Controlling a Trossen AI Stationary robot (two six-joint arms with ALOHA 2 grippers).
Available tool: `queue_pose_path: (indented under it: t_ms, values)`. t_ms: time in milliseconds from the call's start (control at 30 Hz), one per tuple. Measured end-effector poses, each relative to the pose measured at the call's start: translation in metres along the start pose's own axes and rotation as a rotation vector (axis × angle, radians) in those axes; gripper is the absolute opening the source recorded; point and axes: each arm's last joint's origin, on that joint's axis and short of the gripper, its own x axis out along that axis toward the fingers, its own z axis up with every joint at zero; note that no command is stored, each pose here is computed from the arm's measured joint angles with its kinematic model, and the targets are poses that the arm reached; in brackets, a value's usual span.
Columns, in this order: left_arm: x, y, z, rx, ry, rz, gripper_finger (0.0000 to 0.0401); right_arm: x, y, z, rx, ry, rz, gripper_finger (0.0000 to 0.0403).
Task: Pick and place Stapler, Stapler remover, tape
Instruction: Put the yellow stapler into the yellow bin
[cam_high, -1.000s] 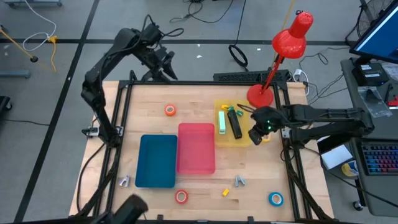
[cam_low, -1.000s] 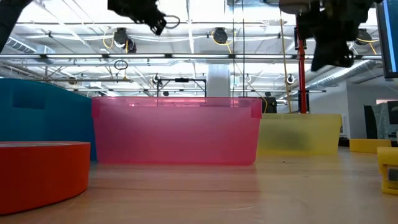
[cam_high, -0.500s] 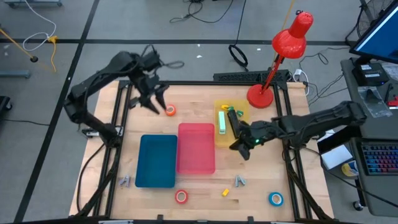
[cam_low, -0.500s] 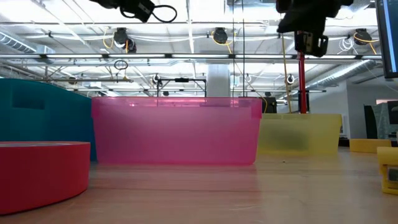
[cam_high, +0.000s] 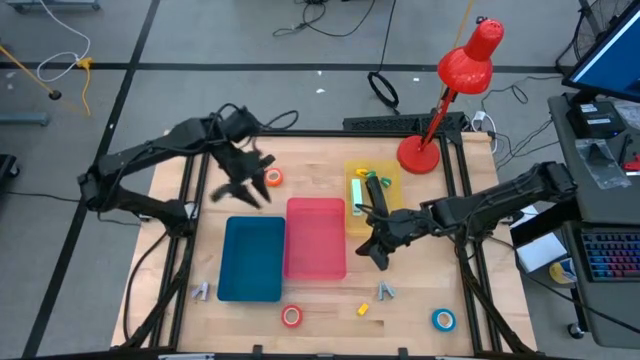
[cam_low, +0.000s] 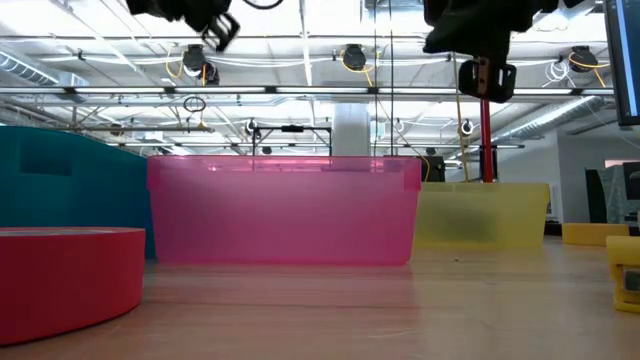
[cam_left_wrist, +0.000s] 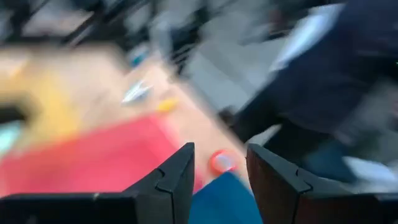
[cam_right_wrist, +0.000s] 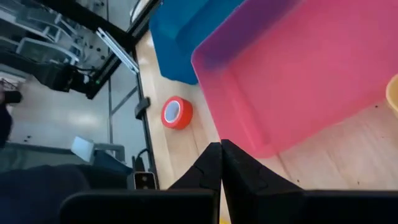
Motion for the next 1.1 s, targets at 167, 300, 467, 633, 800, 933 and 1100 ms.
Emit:
queue_pose_path:
  t_ms: [167,300,467,633,800,933,1100]
  values:
    - [0.016,0.017,-0.006,-0.23,0.197,0.483,0.0145,0.0,-0.001,0.002,0.001,-0.006,-0.002,0.0]
    - [0.024,0.023,-0.011,-0.35,0.233,0.684,0.0145,0.0,-0.001,0.001,-0.005,-0.005,0.0,0.0]
    - [0.025,0.016,-0.011,-0.385,0.232,0.738,0.0145,0.0,-0.001,0.001,-0.064,-0.004,0.001,0.0]
    - [0.019,-0.016,-0.006,-0.251,0.077,0.849,0.0145,0.0,0.0,0.001,-0.107,-0.001,0.002,0.0]
    - [0.013,-0.055,-0.037,-0.2,-0.107,0.856,0.0145,0.0,0.002,0.0,-0.193,-0.011,0.019,0.0]
    - [0.007,-0.08,-0.067,-0.18,-0.207,0.88,0.0145,-0.001,0.008,-0.001,-0.292,-0.009,0.042,0.0]
    - [-0.003,-0.102,-0.093,-0.127,-0.294,0.934,0.0145,-0.009,0.023,0.003,-0.38,0.051,-0.015,0.0]
